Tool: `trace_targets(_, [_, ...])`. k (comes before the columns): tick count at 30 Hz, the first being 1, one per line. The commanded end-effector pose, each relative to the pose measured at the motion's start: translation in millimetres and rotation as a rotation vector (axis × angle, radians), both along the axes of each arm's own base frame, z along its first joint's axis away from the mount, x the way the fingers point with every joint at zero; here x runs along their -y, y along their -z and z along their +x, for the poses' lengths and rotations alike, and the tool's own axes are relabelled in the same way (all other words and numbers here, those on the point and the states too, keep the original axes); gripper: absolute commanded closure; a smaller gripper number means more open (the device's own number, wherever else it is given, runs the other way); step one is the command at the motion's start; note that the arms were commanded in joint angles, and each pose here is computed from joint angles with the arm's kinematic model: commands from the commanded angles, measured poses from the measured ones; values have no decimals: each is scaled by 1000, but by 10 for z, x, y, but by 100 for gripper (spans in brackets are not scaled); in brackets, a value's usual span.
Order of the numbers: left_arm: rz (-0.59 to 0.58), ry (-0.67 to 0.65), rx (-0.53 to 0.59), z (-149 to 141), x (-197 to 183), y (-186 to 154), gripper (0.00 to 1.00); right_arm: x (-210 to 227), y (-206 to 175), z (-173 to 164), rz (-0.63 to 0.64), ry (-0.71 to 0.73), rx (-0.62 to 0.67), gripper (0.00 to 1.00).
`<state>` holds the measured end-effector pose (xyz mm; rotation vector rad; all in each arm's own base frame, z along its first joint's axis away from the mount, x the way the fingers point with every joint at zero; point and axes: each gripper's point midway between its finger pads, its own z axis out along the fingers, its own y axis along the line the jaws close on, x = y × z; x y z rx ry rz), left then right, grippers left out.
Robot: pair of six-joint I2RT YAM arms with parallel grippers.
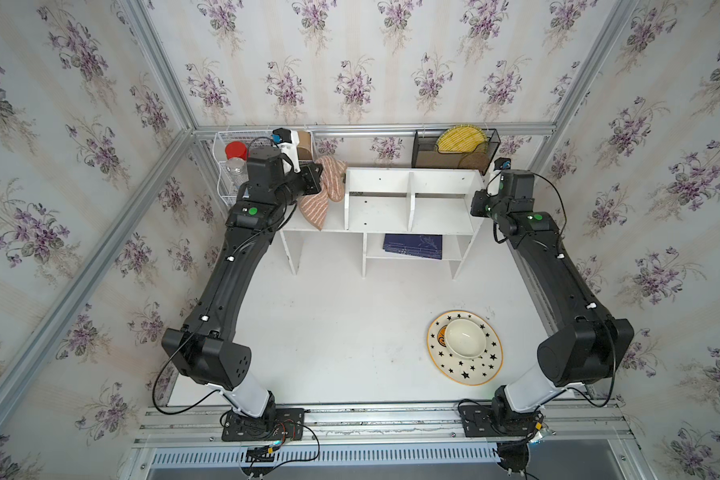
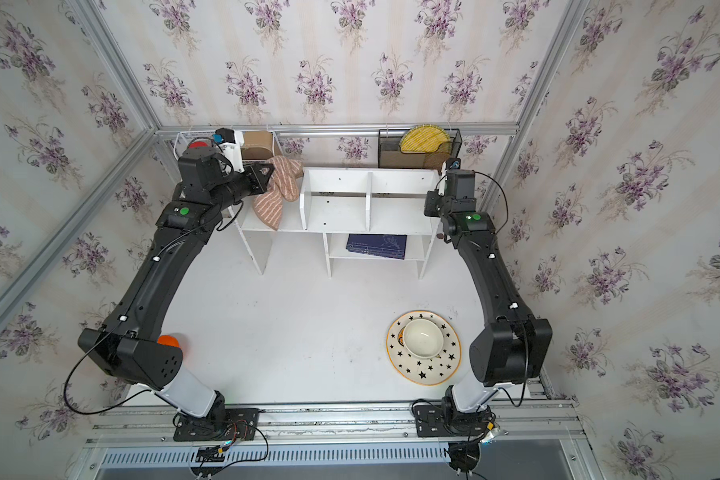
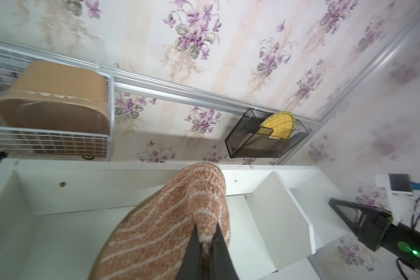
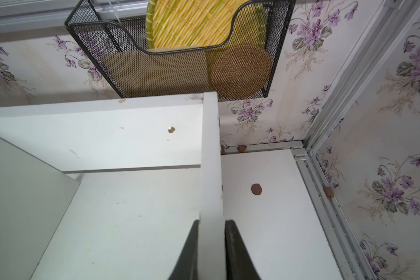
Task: Wipe the bookshelf clean with a cloth
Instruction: Hold the shelf at the center of the board, then wipe the dust from the shelf.
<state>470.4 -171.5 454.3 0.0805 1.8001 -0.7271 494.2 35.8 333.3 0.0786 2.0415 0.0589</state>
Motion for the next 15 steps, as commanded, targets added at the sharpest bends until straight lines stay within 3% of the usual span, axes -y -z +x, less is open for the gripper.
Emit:
trace_targets(1, [-17,57,43,-32,169,-110,100,31,243,-57,126,84,-93,100])
trace_targets(9, [30,-101,26,-22,-97,-83,100,-12,86,-28,94,27,-60,100])
trace_targets(15, [77,-189,69,-282,-395,-244,100,-76,-106,-77,81,-59,-24,100])
